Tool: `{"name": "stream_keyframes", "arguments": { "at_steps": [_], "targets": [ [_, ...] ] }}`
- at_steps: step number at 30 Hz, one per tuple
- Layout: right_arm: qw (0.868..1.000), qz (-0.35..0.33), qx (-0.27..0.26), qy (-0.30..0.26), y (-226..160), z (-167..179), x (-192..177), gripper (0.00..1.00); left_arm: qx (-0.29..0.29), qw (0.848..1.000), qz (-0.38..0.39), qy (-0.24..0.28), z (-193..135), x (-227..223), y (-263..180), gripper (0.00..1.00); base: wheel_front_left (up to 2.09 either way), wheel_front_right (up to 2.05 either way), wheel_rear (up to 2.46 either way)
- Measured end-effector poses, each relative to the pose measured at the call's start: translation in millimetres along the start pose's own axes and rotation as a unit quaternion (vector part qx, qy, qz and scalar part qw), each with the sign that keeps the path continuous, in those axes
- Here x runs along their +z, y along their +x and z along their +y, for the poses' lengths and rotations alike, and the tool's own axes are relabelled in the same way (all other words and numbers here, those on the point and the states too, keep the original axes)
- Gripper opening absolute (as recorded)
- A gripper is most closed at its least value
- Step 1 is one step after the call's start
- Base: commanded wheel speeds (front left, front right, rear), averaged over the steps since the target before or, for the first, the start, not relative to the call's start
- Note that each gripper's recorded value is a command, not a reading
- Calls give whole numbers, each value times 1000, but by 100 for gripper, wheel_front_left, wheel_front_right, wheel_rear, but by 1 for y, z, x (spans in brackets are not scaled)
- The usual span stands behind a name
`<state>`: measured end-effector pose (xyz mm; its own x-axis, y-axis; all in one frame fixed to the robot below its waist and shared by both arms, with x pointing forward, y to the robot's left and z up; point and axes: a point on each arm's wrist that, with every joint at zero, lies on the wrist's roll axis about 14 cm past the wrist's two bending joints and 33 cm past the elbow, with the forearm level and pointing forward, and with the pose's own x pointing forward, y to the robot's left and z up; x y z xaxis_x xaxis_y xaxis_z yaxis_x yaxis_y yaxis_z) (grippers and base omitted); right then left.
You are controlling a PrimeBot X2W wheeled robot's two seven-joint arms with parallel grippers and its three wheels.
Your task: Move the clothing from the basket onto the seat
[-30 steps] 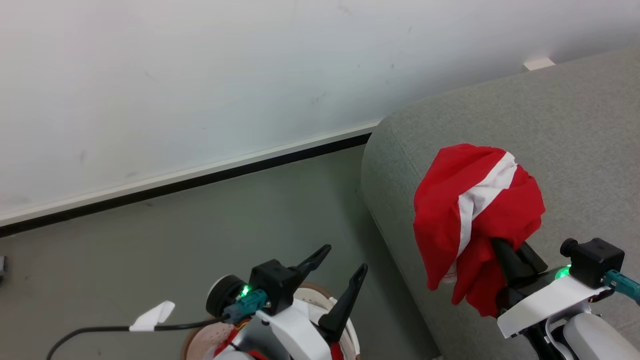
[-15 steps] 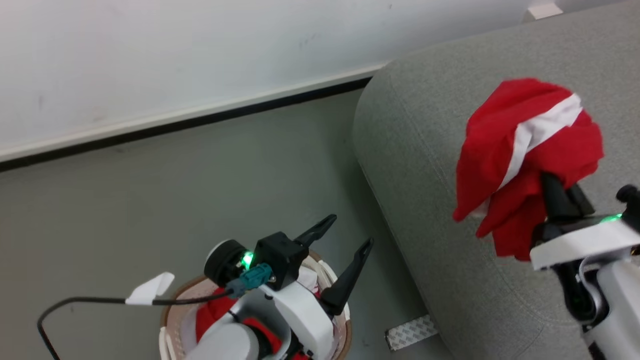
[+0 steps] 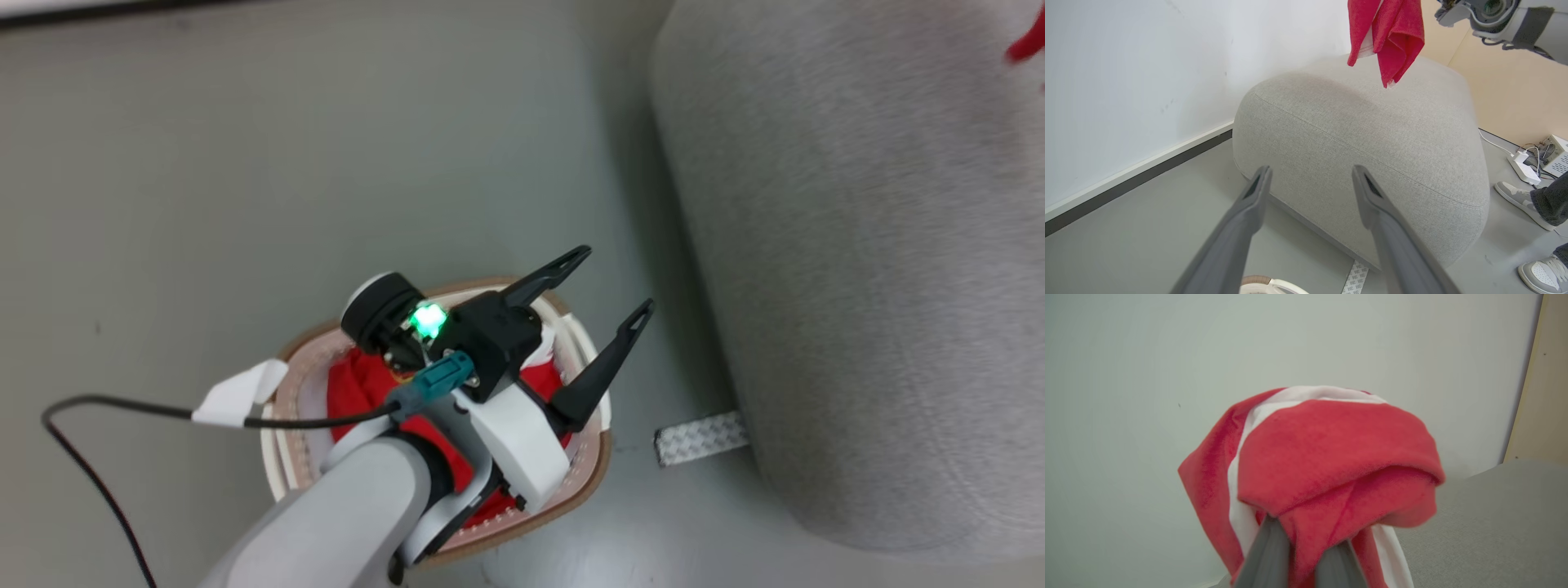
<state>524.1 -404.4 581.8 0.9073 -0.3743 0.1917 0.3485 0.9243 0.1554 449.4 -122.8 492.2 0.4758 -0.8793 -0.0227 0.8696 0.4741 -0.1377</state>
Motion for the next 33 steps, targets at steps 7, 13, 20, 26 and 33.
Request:
{"name": "stream_keyframes", "arguments": {
  "at_steps": [7, 13, 20, 26, 33],
  "targets": [
    [996, 8, -62, -57, 54, -36, -16, 0, 17, 1000, 12, -17, 31, -30, -1, 100, 0, 0, 0],
    [988, 56, -106, -97, 59, -56, -70, 66, 33, 999, 27, -29, 49, -55, -7, 100, 0, 0, 0],
    [976, 123, -131, -119, 20, -66, -129, 100, 52, 998, 34, -34, 58, -64, -13, 100, 0, 0, 0],
    [979, 116, -103, -129, -3, -45, -118, 100, 61, 997, 38, -31, 52, -59, -21, 100, 0, 0, 0],
    [988, 67, -57, -126, -33, -24, -68, 100, 93, 995, 11, -19, 41, -30, -37, 100, 0, 0, 0]
  ]
}}
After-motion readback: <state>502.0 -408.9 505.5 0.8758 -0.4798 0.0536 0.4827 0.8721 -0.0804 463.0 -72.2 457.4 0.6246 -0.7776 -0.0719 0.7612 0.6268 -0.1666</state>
